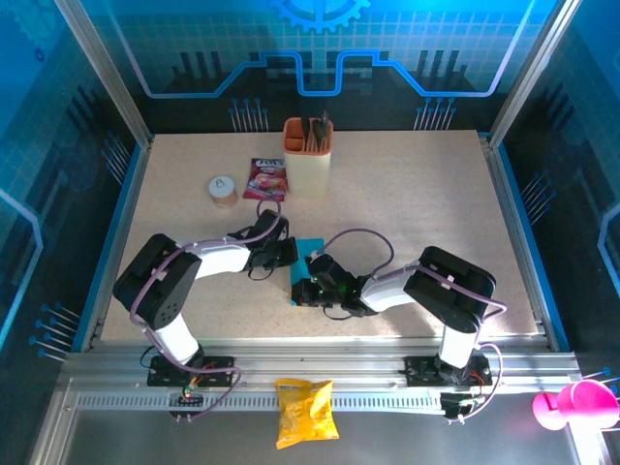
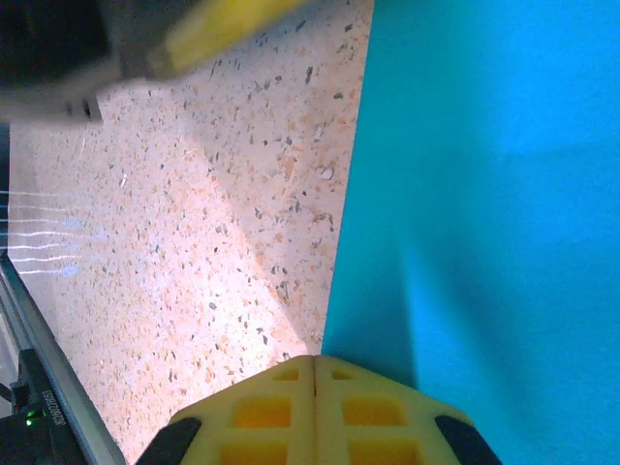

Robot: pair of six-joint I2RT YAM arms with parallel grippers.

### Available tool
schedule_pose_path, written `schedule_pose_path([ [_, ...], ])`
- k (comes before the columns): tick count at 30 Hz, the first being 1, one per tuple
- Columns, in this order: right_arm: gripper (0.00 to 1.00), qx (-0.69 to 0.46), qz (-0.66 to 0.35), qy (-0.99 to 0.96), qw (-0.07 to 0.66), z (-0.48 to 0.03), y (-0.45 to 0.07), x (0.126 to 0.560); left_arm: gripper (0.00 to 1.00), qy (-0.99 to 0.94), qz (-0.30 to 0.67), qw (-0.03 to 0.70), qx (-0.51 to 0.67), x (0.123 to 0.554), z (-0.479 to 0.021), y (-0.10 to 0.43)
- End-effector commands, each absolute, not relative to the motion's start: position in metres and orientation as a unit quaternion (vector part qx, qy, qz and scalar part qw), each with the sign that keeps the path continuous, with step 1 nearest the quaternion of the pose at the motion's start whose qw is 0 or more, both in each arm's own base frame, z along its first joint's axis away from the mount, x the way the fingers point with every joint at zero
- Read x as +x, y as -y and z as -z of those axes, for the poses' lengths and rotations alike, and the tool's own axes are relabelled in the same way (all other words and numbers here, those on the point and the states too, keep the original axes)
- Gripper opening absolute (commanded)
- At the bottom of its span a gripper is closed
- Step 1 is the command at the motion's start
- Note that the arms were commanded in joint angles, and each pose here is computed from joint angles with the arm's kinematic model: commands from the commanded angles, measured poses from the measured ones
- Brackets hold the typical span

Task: Fold a paper plane with a square sheet of paper (pick it up from the middle)
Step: First fold in half a square sheet of paper at the center of the table.

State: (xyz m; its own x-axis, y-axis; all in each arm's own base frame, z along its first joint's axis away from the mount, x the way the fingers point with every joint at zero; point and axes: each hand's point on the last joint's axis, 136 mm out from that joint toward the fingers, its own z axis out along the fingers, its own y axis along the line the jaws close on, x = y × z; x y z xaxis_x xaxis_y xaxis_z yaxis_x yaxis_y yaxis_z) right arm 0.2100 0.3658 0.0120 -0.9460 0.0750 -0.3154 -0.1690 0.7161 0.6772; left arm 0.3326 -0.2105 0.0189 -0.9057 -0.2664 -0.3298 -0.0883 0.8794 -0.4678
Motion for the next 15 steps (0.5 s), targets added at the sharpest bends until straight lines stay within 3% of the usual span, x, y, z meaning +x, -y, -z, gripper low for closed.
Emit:
schedule_pose_path([
  [1, 0.00, -0.019, -0.218, -0.975, 0.050, 0.074, -0.295, 0.150, 0.05, -0.954, 0.197, 0.205, -0.093, 0.350, -0.016, 0.198],
  [15, 0.00, -0.024, -0.219, -0.974, 0.054, 0.070, -0.297, 0.148, 0.04, -0.958, 0.177, 0.205, -0.095, 0.402, -0.015, 0.187],
])
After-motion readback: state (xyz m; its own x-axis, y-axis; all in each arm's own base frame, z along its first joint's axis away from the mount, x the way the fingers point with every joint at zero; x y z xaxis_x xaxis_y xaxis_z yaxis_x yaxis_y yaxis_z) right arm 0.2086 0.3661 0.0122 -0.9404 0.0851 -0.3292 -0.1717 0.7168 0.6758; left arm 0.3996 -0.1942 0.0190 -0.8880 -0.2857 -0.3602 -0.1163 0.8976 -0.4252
